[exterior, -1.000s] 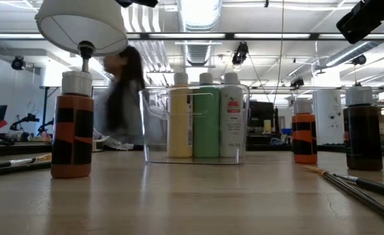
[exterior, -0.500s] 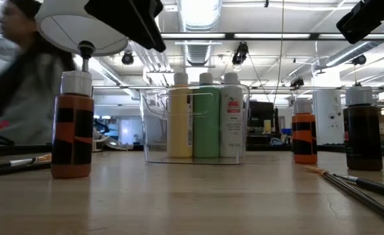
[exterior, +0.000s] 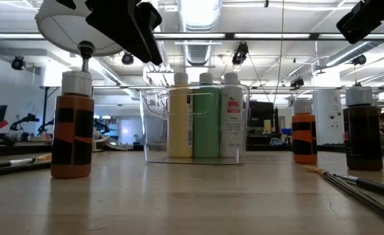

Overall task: Pick & Place Paint Supplies
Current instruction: Adjust the transparent bin

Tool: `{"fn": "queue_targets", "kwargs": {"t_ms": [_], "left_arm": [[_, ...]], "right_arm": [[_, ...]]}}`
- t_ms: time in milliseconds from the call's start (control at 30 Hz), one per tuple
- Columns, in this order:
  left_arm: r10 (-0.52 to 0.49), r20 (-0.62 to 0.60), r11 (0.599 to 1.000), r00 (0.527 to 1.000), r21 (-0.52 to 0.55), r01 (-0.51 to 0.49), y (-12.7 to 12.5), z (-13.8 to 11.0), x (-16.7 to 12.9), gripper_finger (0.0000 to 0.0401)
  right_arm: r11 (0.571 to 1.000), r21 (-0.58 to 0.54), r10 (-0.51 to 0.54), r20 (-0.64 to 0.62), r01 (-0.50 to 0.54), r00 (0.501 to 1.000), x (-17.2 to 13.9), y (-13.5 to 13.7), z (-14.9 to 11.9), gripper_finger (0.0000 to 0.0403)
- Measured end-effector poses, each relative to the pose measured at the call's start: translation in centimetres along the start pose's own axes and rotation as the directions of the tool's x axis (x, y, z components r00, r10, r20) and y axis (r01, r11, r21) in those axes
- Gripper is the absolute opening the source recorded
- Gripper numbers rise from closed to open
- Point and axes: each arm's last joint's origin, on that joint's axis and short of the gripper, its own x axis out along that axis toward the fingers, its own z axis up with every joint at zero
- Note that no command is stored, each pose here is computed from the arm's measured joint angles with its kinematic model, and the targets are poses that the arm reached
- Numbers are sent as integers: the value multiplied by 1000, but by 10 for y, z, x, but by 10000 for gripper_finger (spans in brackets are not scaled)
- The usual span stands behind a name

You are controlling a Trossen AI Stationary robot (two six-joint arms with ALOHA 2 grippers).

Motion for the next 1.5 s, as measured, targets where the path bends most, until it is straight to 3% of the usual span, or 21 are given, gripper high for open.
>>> {"fn": "queue_targets", "kwargs": {"t_ms": [433, 933, 1500], "left_arm": [[-53, -64, 998, 997, -45, 50, 13, -3, 20, 188], [-45, -174, 995, 984, -92, 29, 15, -13, 39, 188], [-173, -146, 972, 974, -185, 145, 10, -10, 40, 188]], "right_arm": [[1000, 0, 0, 0, 0, 1000, 0, 0, 0, 8], [1000, 0, 0, 0, 0, 1000, 0, 0, 0, 8], [1000, 0, 0, 0, 0, 1000, 0, 0, 0, 8]]}}
